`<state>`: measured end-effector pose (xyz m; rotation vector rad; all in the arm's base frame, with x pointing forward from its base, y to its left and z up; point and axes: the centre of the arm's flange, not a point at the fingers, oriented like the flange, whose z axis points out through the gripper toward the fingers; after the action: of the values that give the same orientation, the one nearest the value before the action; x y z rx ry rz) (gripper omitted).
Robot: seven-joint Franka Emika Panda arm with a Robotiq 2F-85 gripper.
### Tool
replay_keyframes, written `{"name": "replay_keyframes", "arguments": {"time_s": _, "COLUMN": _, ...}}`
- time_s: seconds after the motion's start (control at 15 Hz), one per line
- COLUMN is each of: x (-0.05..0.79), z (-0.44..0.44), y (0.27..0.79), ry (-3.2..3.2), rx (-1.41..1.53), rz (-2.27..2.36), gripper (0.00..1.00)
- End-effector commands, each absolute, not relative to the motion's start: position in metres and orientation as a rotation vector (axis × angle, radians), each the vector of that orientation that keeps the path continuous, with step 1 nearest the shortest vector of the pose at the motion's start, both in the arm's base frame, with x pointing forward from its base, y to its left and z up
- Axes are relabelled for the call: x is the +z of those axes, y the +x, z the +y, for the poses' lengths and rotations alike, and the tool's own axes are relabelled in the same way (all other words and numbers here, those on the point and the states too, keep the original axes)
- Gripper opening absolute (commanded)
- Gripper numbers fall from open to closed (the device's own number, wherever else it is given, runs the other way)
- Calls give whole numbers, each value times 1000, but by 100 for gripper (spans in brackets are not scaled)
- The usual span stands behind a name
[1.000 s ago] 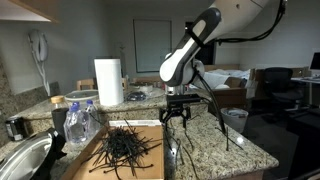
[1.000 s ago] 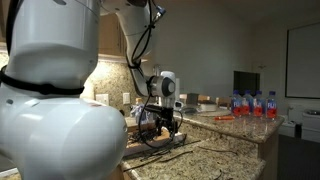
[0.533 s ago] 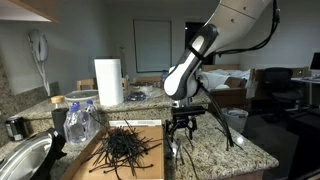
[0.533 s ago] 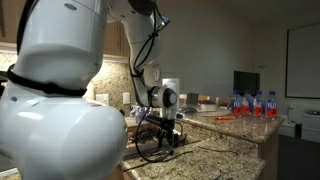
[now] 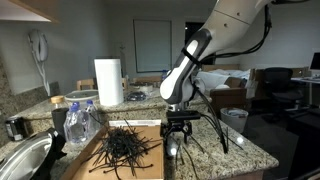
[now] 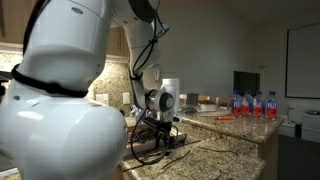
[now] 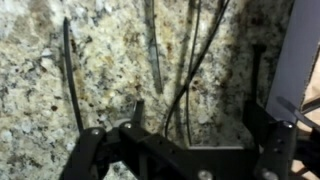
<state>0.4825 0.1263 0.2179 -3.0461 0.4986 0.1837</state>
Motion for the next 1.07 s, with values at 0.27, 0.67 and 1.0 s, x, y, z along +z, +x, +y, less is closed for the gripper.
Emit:
{"name": "replay_keyframes", "arguments": {"time_s": 0.27, "x": 217, "z": 126, "y": 481, "ry": -2999, "rx": 177, "rz": 510, "gripper": 100}}
{"name": "replay_keyframes", "arguments": {"time_s": 0.67, "x": 202, "z": 126, "y": 474, "ry": -3013, "rx": 210, "rz": 505, "gripper": 75}}
{"name": "replay_keyframes", "arguments": {"time_s": 1.0, "x": 211, "z": 127, "y": 475, "ry": -3017, "rx": 162, "rz": 504, "gripper": 49}}
